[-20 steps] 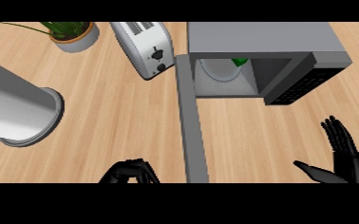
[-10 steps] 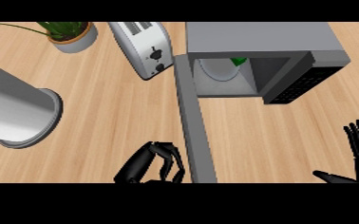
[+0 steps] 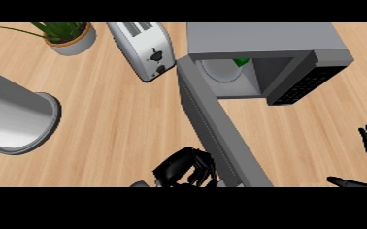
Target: Pick up the milk, place it into the microwave and close the microwave
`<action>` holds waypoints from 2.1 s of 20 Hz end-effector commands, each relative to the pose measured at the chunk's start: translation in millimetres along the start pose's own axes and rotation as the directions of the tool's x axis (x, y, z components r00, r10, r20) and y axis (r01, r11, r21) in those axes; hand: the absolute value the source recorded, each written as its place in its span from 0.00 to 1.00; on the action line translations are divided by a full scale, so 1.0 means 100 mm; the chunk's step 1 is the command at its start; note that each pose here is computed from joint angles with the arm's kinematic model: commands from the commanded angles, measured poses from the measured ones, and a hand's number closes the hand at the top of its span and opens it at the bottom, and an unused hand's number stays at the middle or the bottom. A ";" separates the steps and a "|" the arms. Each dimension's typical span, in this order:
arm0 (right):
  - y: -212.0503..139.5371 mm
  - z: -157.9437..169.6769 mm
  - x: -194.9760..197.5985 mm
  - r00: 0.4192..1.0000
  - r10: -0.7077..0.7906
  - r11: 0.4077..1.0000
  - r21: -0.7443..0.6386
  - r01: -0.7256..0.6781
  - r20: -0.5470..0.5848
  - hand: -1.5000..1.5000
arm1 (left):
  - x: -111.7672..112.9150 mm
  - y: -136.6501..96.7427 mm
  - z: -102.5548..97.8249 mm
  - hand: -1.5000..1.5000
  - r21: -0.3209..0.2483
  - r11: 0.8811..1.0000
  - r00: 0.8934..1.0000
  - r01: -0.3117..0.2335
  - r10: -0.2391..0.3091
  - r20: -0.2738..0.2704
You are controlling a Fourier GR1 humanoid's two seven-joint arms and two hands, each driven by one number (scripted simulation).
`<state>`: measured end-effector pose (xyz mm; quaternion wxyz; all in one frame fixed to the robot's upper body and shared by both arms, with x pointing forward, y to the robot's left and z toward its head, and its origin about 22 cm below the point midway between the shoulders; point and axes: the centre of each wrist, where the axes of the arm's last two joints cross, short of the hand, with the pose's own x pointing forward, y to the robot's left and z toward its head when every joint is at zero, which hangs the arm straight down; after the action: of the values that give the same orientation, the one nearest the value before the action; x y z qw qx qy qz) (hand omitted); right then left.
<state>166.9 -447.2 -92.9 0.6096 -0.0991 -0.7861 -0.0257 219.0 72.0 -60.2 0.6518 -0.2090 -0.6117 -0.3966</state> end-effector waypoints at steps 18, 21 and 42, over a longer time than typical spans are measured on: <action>0.23 -0.52 0.38 0.972 -0.183 0.956 0.258 0.142 0.146 0.00 | 0.41 -0.15 -0.58 1.00 0.163 0.986 0.986 -0.020 -0.007 0.166; 0.35 -0.73 0.48 0.966 -0.196 0.947 0.287 0.142 0.170 0.00 | 0.55 -0.11 -0.65 1.00 0.193 0.981 0.982 -0.025 -0.012 0.186; 0.64 -1.38 1.02 0.928 -0.290 0.870 0.469 0.153 0.234 0.00 | 1.36 0.62 -1.22 1.00 0.420 0.907 0.954 0.028 -0.150 0.260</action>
<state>276.9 -397.9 25.2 0.5080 0.0940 -0.8516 0.0888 329.0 -7.9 45.6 0.5819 -0.0902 -0.7645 -0.2623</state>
